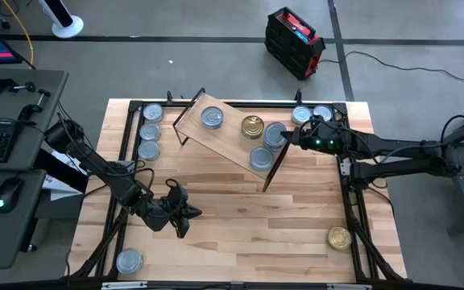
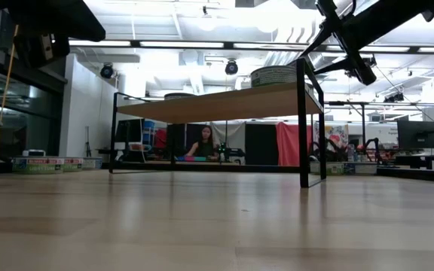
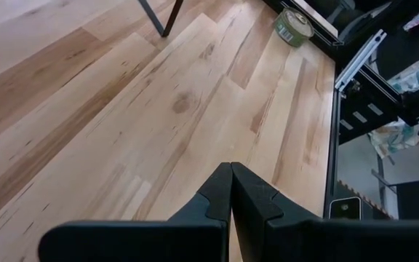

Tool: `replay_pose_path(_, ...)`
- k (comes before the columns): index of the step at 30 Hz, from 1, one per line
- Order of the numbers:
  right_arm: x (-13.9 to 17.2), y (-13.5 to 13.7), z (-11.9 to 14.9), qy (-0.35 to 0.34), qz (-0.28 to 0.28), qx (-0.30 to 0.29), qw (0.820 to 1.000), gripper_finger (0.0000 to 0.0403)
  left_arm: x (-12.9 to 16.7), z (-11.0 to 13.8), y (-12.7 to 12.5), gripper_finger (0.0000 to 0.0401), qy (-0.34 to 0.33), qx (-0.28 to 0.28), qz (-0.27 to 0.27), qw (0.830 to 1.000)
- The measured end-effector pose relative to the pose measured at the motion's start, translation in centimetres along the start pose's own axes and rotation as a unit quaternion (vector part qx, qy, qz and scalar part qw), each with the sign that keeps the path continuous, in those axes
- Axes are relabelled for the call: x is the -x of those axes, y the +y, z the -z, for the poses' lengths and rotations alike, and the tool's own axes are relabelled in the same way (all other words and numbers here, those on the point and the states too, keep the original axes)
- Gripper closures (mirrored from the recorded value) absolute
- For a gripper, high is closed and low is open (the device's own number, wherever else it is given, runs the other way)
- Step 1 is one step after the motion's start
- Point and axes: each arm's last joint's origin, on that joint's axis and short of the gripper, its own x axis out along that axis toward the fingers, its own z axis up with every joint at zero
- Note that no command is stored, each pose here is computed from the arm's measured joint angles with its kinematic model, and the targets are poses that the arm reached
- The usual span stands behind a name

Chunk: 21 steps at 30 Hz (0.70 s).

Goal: Stack canned seafood by type on shelf
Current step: Stack the white-green tuna can on top of the other white-green tuna cans on the shelf

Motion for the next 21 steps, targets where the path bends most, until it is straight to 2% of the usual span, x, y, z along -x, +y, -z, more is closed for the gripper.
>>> replay_pose_path(5,0.01,0.05,-0.03,-0.002,-0.002,0.000,1.000,0.0229,-0.01,0.01,0.00,0.0401,0.000,0.004,0.000,1.000)
replay_pose_path(11,0.00,-0.07,-0.07,-0.014,0.009,0.069,0.998,0.0229,-0.01,0.01,0.00,0.0401,0.000,0.004,0.000,1.000)
replay_pose_path(21,0.00,0.00,-0.01,-0.002,0.001,0.057,0.998,0.0227,-0.01,0.01,0.00,0.0401,0.000,0.004,0.000,1.000)
